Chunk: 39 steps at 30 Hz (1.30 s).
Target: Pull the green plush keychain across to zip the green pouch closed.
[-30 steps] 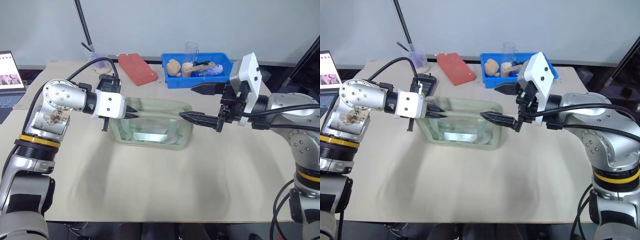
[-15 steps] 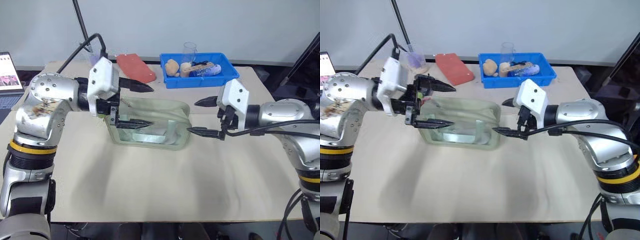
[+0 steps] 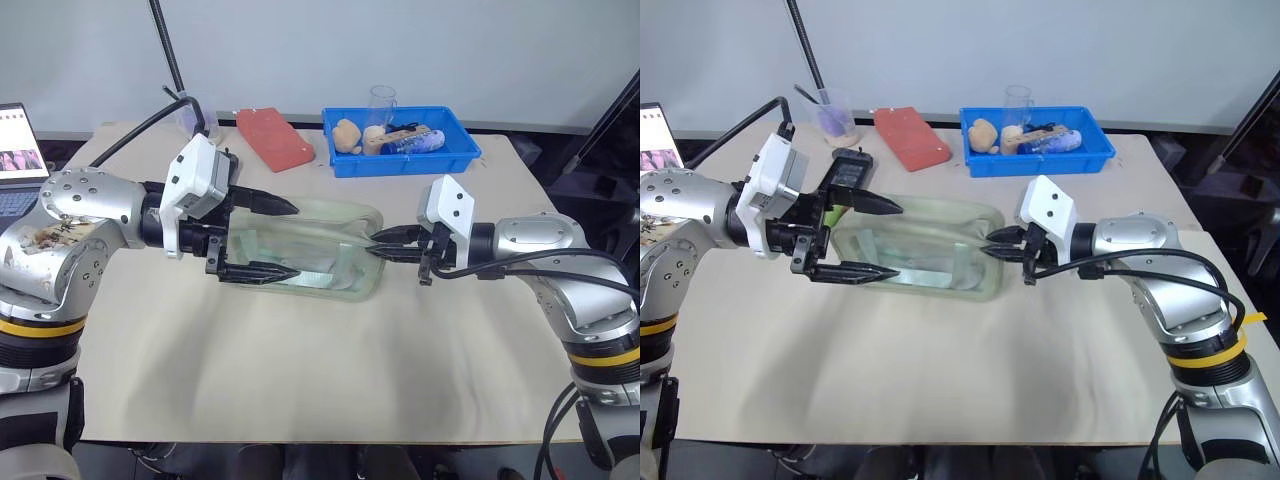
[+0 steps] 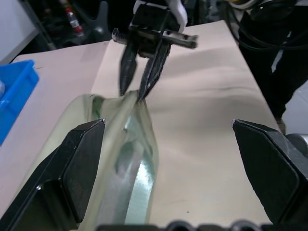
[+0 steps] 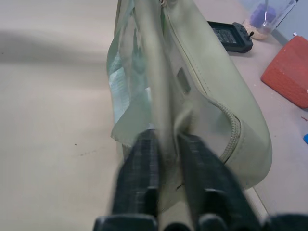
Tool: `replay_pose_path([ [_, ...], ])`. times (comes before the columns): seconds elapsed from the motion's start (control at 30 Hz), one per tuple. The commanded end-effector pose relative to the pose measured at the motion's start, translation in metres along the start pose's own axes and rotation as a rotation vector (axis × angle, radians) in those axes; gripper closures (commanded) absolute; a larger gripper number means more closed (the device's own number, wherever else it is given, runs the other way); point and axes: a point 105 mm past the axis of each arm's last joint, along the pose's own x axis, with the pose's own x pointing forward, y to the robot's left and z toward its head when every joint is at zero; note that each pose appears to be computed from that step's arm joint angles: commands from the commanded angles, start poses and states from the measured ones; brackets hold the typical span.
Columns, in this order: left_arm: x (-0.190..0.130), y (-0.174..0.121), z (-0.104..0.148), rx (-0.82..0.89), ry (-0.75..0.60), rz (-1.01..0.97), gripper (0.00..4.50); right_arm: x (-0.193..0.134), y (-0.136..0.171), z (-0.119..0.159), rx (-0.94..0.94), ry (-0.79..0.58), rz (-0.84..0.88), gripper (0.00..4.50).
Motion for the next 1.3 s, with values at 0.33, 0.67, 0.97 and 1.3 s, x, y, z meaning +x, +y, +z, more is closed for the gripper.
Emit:
replay_pose_path([
  [0.33, -0.097, 0.027, -0.046, -0.220, 0.045, 0.528, 0.00, -0.009, -0.006, 0.004, -0.097, -0.012, 0.002, 4.44],
  [0.67, -0.093, 0.027, -0.085, -0.198, 0.086, 0.658, 0.88, -0.004, -0.008, 0.006, -0.086, -0.032, 0.008, 4.50],
  [0.97, -0.087, 0.035, -0.092, -0.196, 0.086, 0.623, 4.47, -0.004, -0.006, 0.008, -0.085, -0.035, 0.009, 4.50],
  [1.3, -0.102, 0.048, -0.055, -0.278, -0.070, 0.626, 4.47, -0.007, -0.007, 0.006, -0.081, -0.026, -0.013, 4.50],
])
